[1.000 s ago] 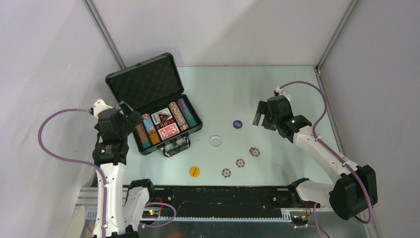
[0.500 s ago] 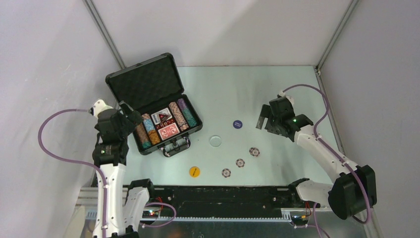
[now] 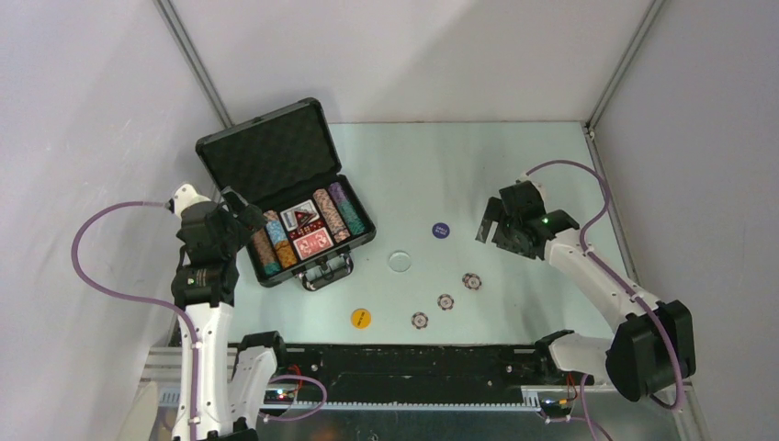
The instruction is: Pack up texas hold em set
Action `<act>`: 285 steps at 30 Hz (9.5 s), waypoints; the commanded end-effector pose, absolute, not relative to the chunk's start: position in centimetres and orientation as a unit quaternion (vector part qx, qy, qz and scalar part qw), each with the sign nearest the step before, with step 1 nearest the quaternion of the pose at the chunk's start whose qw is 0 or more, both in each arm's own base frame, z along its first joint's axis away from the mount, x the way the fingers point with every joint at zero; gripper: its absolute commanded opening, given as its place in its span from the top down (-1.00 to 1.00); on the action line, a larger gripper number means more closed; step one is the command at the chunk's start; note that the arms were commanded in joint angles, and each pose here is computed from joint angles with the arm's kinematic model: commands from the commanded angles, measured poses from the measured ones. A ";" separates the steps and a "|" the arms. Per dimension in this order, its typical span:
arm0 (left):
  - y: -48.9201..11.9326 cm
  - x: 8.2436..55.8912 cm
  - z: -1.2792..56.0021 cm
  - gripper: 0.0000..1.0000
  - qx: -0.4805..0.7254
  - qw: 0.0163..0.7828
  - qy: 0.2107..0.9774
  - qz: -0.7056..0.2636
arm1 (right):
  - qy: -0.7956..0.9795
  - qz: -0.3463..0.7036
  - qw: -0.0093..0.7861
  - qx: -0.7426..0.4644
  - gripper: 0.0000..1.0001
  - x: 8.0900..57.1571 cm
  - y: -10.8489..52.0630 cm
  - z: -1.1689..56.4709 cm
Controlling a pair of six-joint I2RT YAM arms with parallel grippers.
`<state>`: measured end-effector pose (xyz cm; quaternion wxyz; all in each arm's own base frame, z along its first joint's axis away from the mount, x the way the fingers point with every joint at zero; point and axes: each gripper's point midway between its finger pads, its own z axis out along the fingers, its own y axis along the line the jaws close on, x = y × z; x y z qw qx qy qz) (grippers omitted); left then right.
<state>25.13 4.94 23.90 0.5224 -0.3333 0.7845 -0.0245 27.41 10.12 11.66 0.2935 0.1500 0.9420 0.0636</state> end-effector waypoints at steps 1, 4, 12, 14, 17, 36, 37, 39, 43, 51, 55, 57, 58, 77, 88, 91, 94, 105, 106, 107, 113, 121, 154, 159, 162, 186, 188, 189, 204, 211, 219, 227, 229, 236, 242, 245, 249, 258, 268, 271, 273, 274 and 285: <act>5.1 25.7 24.2 -0.97 -0.321 0.533 0.782 -0.027 | 0.940 0.064 0.287 0.170 -0.91 27.5 9.9 11.8; 4.9 25.8 24.0 -0.97 -0.320 0.530 0.785 -0.029 | 0.945 0.063 0.271 0.171 -0.91 27.0 10.0 11.2; 5.0 25.8 23.9 -0.97 -0.320 0.529 0.785 -0.028 | 0.953 0.069 0.247 0.162 -0.87 26.6 11.7 9.5; 5.0 25.8 24.0 -0.97 -0.320 0.531 0.784 -0.028 | 0.956 0.063 0.238 0.160 -0.84 26.5 11.9 8.8; 5.0 25.8 23.9 -0.97 -0.321 0.530 0.784 -0.027 | 0.961 0.055 0.226 0.152 -0.81 26.1 12.6 7.9; 4.5 26.1 23.9 -0.97 -0.315 0.528 0.788 -0.042 | 0.967 0.024 0.216 0.134 -0.84 25.4 14.3 5.9; 4.5 26.0 23.8 -0.97 -0.315 0.528 0.788 -0.041 | 0.967 0.027 0.217 0.134 -0.84 25.5 14.4 5.9; 4.5 26.1 23.8 -0.97 -0.314 0.529 0.788 -0.040 | 0.966 0.033 0.220 0.132 -0.83 25.6 14.6 6.1; 4.3 26.5 23.3 -0.91 -0.311 0.519 0.795 -0.045 | 0.963 0.038 0.232 0.129 -0.83 25.7 14.6 6.8; 3.6 27.3 23.8 -0.81 -0.298 0.517 0.801 -0.046 | 0.962 0.076 0.240 0.100 -0.82 26.1 16.6 7.4; 0.9 27.9 24.1 -0.87 -0.254 0.517 0.816 -0.052 | 0.960 0.085 0.251 0.085 -0.82 26.1 17.6 8.1; -0.5 28.1 24.0 -0.92 -0.238 0.512 0.823 -0.059 | 0.957 0.087 0.262 0.085 -0.82 26.2 17.2 8.9; -1.5 28.2 23.7 -0.95 -0.228 0.505 0.830 -0.064 | 0.957 0.083 0.264 0.087 -0.83 26.2 16.9 9.1; -14.9 31.3 19.4 -0.99 -0.082 0.420 0.903 -0.035 | 0.918 0.120 0.334 0.176 -0.85 27.0 8.6 12.5; -19.9 31.7 15.6 -0.99 -0.008 0.343 0.939 -0.019 | 0.908 0.142 0.340 0.200 -0.84 26.9 6.6 11.5; -21.7 31.7 14.5 -0.99 0.012 0.327 0.945 -0.022 | 0.907 0.140 0.340 0.205 -0.85 26.9 5.8 11.2; -23.0 31.8 13.5 -0.99 0.030 0.316 0.948 -0.020 | 0.903 0.147 0.344 0.211 -0.84 26.9 5.5 11.1; -25.0 31.0 11.0 -0.99 0.055 0.286 0.956 -0.017 | 0.896 0.161 0.354 0.217 -0.83 26.7 5.2 11.0; -25.1 30.9 10.9 -0.99 0.056 0.284 0.957 -0.018 | 0.896 0.162 0.353 0.217 -0.83 26.7 5.2 10.9; -25.2 30.8 10.6 -0.99 0.058 0.281 0.958 -0.018 | 0.896 0.163 0.352 0.215 -0.83 26.7 5.3 10.9; -25.6 30.8 9.5 -0.99 0.066 0.269 0.961 -0.011 | 0.896 0.164 0.351 0.215 -0.84 26.7 5.3 10.8; -26.1 31.0 8.7 -0.99 0.073 0.266 0.961 -0.016 | 0.897 0.167 0.350 0.213 -0.83 26.6 5.4 10.7; -29.4 28.9 4.3 -0.97 0.111 0.223 0.967 -0.055 | 0.899 0.178 0.344 0.205 -0.82 26.6 5.8 10.4; -29.3 28.5 3.7 -0.89 0.113 0.218 0.968 -0.048 | 0.899 0.179 0.345 0.204 -0.82 26.6 5.8 10.5; -29.1 28.2 3.0 -0.83 0.112 0.210 0.970 -0.042 | 0.899 0.180 0.345 0.204 -0.82 26.6 5.9 10.5; -29.4 28.1 1.7 -0.27 0.121 0.201 0.972 -0.035 | 0.900 0.186 0.342 0.197 -0.81 26.6 6.2 10.5; -29.5 27.9 1.8 -0.22 0.124 0.202 0.971 -0.035 | 0.900 0.186 0.343 0.197 -0.81 26.6 6.2 10.5; -29.5 27.9 1.8 -0.21 0.125 0.203 0.971 -0.034 | 0.899 0.187 0.343 0.197 -0.80 26.6 6.2 10.6; -28.4 27.0 2.2 -0.55 0.133 0.199 0.971 -0.013 | 0.900 0.190 0.342 0.194 -0.80 26.6 6.3 10.5; -28.1 26.6 2.2 -0.51 0.140 0.197 0.970 0.002 | 0.900 0.191 0.341 0.193 -0.79 26.7 6.4 10.5; -27.7 26.3 2.1 -0.59 0.144 0.194 0.970 0.015 | 0.901 0.191 0.338 0.192 -0.79 26.7 6.4 10.4; -28.1 26.1 2.2 -0.46 0.148 0.192 0.970 0.010 | 0.901 0.192 0.337 0.192 -0.79 26.6 6.5 10.4; -28.1 26.0 2.3 -0.46 0.148 0.193 0.970 0.008 | 0.901 0.192 0.337 0.192 -0.79 26.6 6.4 10.3; -28.2 26.0 2.5 -0.54 0.149 0.194 0.970 0.006 | 0.901 0.193 0.338 0.191 -0.79 26.7 6.4 10.4; -28.2 25.9 2.4 -0.37 0.150 0.191 0.970 0.006 | 0.902 0.192 0.337 0.192 -0.79 26.6 6.4 10.3; -28.2 25.9 2.4 -0.14 0.151 0.191 0.970 0.005 | 0.901 0.192 0.337 0.191 -0.79 26.7 6.5 10.3; -28.2 26.0 2.9 0.04 0.151 0.196 0.969 0.002 | 0.902 0.192 0.337 0.191 -0.79 26.7 6.5 10.3; -28.5 27.4 8.8 0.55 0.151 0.254 0.955 -0.016 | 0.902 0.193 0.337 0.191 -0.78 26.7 6.5 10.3; -21.5 31.1 18.5 1.00 0.066 0.352 0.933 -0.024 | 0.900 0.200 0.338 0.188 -0.78 26.6 6.7 10.6; -16.1 33.3 19.3 1.00 0.000 0.360 0.933 -0.005 | 0.900 0.204 0.338 0.186 -0.78 26.6 6.9 10.6; -13.2 34.2 19.6 1.00 -0.034 0.365 0.930 0.010 | 0.900 0.205 0.337 0.185 -0.77 26.6 7.0 10.6; -12.1 34.6 19.6 1.00 -0.044 0.364 0.930 0.019 | 0.900 0.207 0.337 0.184 -0.77 26.6 7.0 10.6; -5.3 38.5 16.2 1.00 -0.126 0.323 0.936 0.063 | 0.901 0.211 0.332 0.181 -0.77 26.5 7.2 10.5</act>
